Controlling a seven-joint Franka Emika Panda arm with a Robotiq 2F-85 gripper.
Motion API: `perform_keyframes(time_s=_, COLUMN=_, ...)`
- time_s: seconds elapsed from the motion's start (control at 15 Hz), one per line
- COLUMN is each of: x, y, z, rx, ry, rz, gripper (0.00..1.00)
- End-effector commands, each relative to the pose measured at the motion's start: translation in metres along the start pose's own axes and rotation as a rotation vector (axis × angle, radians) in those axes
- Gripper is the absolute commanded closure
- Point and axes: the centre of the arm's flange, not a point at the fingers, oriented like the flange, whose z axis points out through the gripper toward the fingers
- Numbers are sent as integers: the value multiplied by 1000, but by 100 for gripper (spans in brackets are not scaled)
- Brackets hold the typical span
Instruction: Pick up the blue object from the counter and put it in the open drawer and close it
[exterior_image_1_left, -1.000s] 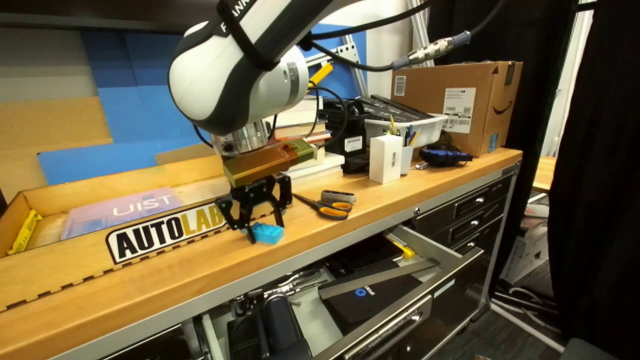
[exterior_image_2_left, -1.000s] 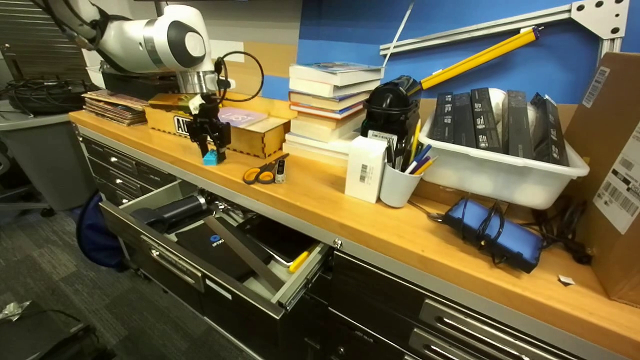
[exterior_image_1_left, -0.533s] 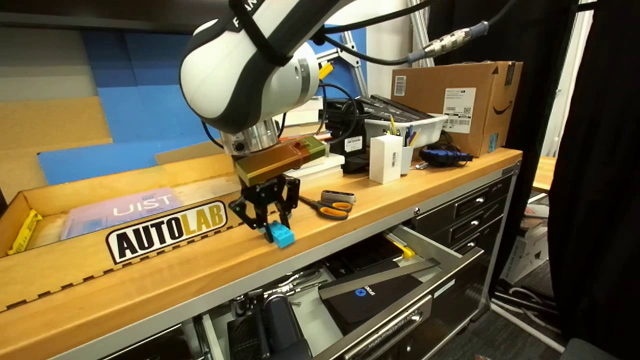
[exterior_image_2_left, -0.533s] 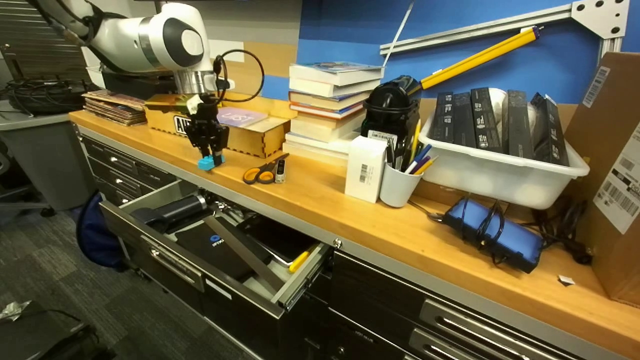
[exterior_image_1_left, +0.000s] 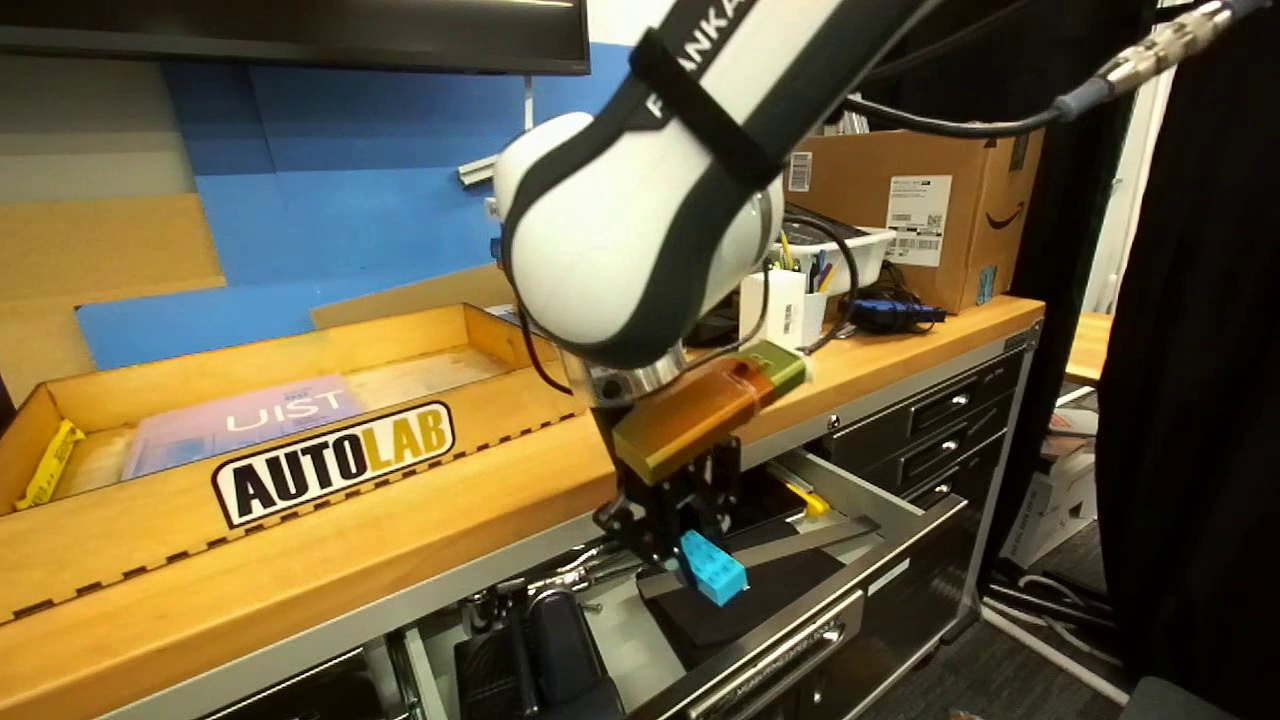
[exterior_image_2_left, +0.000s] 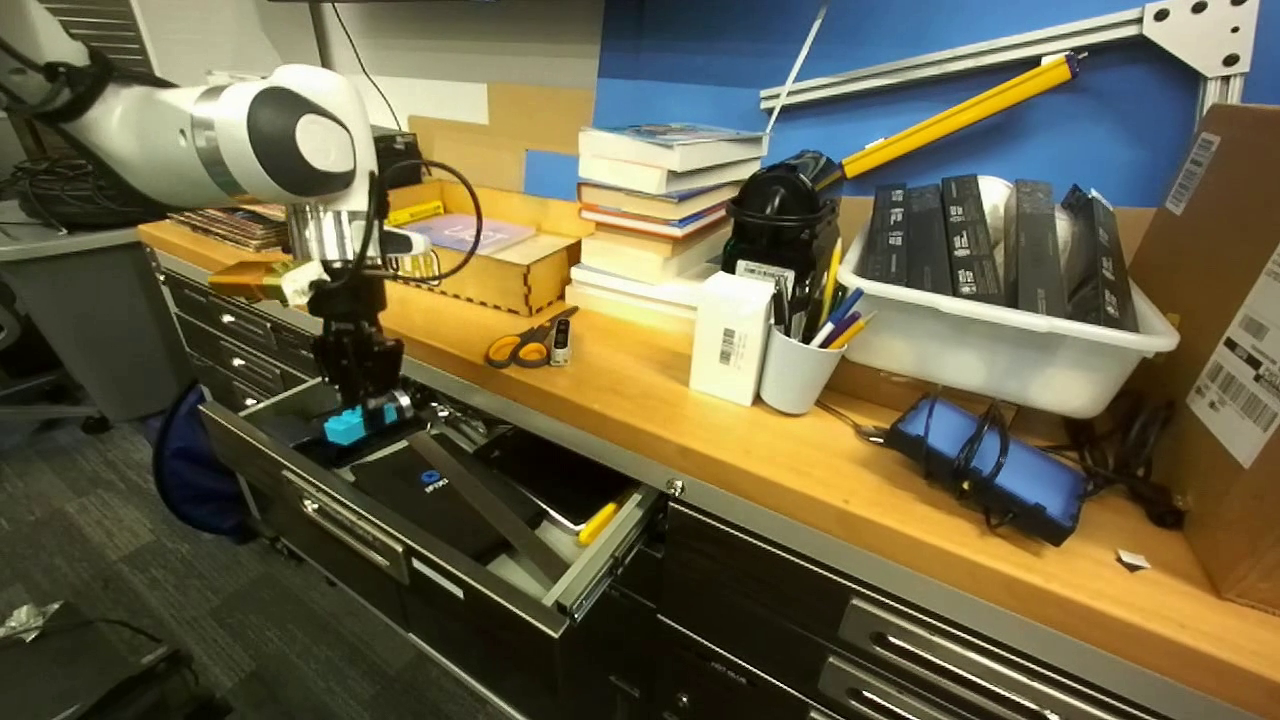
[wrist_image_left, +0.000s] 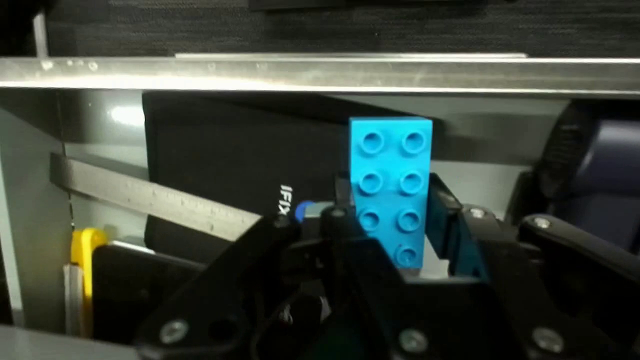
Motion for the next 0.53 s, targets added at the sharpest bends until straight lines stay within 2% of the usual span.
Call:
perform_keyframes(time_s=0.0, x=-10, y=38, z=33, rx=64, ry=-16, rz=112, gripper=87)
perform_keyframes(time_s=0.2, x=-4, y=64, z=41, rx=137, ry=-3, rz=214, gripper=86)
perform_keyframes(time_s=0.27, x=-5, y=71, z=42, rx=162, ry=-1, rz=236, gripper=38)
perform_keyframes(time_s=0.33, x=-10, y=74, z=44, rx=183, ry=2, rz=256, gripper=37)
perform_keyframes(time_s=0.47, x=-27, y=79, z=50, rx=214, ry=6, rz=281, gripper=24)
